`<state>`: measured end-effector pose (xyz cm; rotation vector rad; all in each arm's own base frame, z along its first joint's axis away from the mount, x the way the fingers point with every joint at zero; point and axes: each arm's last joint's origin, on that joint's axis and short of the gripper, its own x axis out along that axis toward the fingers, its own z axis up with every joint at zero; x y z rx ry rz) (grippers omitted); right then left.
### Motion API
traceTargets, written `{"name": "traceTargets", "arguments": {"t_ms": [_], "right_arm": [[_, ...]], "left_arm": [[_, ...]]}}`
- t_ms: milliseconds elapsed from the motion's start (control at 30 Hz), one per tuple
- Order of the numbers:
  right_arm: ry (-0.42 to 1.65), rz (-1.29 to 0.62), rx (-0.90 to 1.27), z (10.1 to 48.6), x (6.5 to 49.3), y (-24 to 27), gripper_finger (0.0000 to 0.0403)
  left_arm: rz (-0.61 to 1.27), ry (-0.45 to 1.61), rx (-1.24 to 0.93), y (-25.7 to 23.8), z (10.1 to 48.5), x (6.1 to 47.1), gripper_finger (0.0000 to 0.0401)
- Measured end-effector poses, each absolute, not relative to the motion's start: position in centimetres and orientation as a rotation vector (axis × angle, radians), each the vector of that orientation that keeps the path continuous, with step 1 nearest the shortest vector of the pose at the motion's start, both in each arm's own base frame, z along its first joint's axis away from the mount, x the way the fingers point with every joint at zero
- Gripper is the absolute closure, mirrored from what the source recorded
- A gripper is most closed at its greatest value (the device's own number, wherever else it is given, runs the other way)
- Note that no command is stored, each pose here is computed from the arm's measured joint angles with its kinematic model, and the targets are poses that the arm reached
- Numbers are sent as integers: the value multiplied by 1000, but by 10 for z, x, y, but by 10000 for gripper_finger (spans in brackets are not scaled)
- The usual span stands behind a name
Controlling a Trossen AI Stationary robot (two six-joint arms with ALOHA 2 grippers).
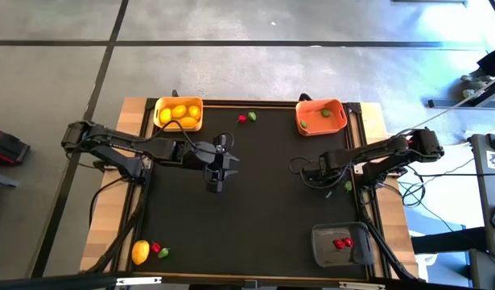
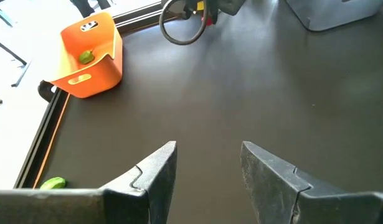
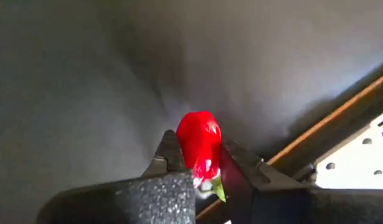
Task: Sort produce into baskets
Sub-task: Put the red chili pepper into the gray bin
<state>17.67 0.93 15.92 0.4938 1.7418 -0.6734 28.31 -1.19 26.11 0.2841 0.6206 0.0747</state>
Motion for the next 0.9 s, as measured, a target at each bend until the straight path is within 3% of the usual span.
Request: {"name": "traceTargets", "arguments": {"t_ms": [300,900], "right_arm": [[1649,-599,458,194,190,24,370],[1505,-462,472,241,185,109,370]], "left_arm": [[75,621,284,-12,261,283,228],[75,621,284,-12,261,283,228]]}}
